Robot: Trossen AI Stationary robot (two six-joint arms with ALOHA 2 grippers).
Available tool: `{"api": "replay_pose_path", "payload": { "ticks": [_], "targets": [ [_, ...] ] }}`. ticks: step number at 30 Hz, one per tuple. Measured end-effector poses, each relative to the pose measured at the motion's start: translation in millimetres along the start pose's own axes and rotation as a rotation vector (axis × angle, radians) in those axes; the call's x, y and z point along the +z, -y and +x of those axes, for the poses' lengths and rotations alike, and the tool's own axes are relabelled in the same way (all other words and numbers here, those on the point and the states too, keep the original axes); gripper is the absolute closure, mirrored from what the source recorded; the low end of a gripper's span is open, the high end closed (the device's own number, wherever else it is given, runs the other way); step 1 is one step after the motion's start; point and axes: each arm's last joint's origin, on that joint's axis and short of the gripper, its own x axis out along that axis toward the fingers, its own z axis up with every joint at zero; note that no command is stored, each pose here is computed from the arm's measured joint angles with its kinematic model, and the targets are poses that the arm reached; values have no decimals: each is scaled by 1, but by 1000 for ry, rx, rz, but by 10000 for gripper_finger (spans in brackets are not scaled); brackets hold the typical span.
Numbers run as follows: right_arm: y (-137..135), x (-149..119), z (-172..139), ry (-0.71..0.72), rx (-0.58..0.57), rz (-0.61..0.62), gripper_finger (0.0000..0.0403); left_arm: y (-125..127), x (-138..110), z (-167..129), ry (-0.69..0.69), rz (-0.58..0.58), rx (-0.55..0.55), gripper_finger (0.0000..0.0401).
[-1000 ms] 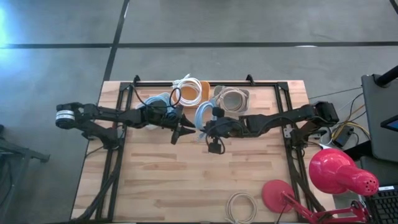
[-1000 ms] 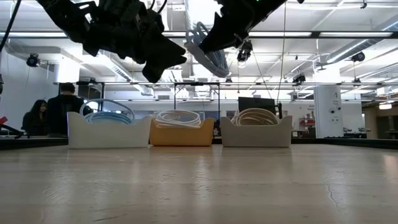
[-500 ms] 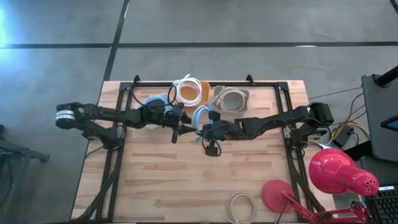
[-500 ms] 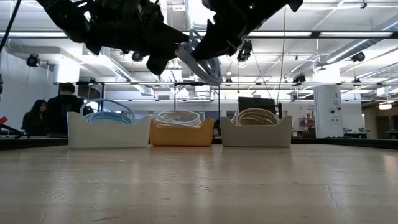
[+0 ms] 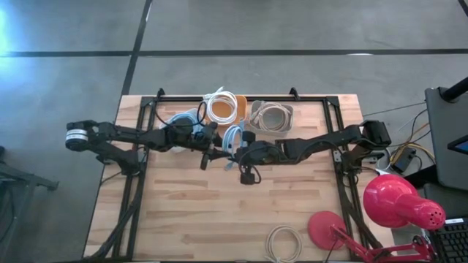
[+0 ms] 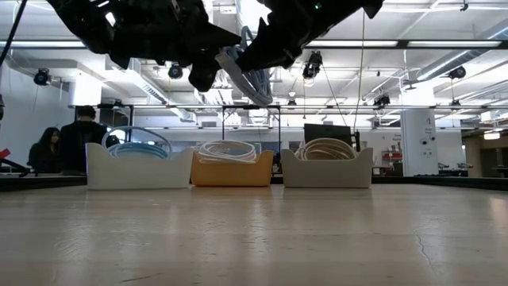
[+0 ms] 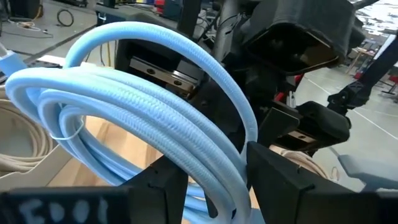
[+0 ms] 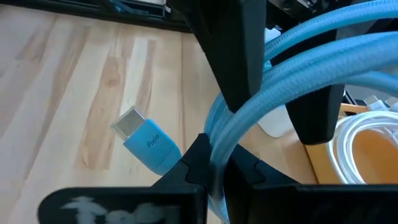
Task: Sort HDMI cables
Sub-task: Put the light blue HDMI cable into the white bin
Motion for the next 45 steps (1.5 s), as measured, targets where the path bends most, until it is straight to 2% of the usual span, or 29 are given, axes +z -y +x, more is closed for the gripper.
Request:
{"api": "replay_pose_path", "payload": {
  "ticks": [6,11,25,30,38,42,45],
  "targets": [
    [0,-1,0,-5,0,-9,385,1,-1,0,-17,-3,-26,238],
    [-1,-2,0,-8,6,-10,385,5,-2,1,-28,21,-89,238],
    [0,1,0,19,-7,-1,385,5,4,1,46,66,-45,241],
    [1,2,0,26,-13,-1,377,4,3,1,44,55,4,273],
    [1,1,1,16,-17,-14,317,3,1,1,18,47,10,352],
    [1,-1,0,0,-22,-22,291,2,-2,1,-12,32,20,364],
    [2,-2,-3,-27,-67,-27,276,2,-3,-1,-37,13,43,363]
  ]
}}
